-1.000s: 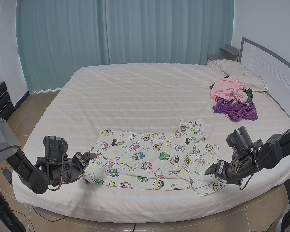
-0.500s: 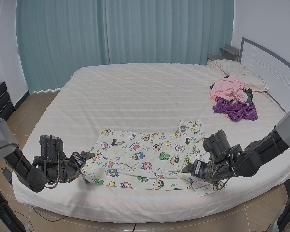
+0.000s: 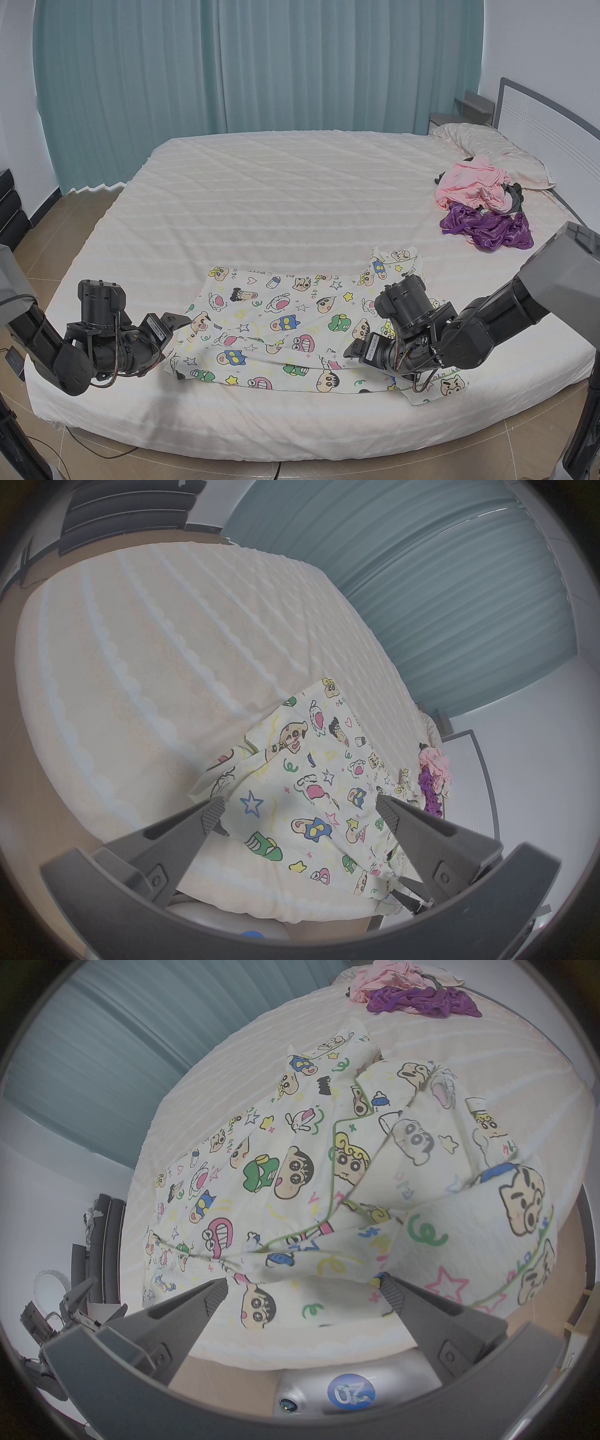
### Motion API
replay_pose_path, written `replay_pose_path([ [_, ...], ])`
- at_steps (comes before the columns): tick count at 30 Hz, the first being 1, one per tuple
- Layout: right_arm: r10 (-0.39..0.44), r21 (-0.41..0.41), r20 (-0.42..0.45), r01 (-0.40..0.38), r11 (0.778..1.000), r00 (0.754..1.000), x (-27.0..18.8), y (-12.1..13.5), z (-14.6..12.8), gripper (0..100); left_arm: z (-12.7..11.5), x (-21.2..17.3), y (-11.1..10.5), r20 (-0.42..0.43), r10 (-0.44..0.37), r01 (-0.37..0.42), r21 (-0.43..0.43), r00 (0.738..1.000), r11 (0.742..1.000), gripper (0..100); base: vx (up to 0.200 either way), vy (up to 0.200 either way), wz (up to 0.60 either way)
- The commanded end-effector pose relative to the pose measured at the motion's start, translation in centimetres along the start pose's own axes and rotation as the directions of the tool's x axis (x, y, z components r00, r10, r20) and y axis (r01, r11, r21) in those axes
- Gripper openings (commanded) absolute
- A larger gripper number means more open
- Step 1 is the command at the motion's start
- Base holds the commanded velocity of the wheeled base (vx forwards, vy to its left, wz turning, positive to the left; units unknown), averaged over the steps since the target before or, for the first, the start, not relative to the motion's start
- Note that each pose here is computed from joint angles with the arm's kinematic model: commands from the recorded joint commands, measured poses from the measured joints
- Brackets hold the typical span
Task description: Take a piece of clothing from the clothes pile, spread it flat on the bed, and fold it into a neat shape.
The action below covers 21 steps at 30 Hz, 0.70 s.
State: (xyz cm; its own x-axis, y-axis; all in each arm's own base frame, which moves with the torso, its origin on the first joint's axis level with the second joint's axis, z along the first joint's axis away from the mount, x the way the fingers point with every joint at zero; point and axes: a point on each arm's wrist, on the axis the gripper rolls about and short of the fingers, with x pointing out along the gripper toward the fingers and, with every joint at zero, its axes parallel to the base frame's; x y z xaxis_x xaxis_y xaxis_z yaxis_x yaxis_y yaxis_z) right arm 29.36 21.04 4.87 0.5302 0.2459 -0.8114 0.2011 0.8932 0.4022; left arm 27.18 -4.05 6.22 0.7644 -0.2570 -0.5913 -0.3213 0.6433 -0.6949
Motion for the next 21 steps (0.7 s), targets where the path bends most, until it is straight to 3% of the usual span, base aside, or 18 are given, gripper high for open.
replay_pose_path([
  [1, -0.014, 0.005, -0.005, 0.014, 1.0, 1.0, 2.0, 0.2, 0.1, 100, 0.0, 0.1, 0.1, -0.002, 0.004, -0.004, -0.001, 1.0, 1.0, 100, 0.0, 0.0, 0.0],
  [21, 0.015, 0.054, 0.128, -0.022, 0.998, 0.992, 2.7, 1.7, 3.9, 100, -0.1, 0.3, 0.2, -0.007, 0.01, -0.01, -0.001, 1.0, 1.0, 100, 0.0, 0.0, 0.0],
])
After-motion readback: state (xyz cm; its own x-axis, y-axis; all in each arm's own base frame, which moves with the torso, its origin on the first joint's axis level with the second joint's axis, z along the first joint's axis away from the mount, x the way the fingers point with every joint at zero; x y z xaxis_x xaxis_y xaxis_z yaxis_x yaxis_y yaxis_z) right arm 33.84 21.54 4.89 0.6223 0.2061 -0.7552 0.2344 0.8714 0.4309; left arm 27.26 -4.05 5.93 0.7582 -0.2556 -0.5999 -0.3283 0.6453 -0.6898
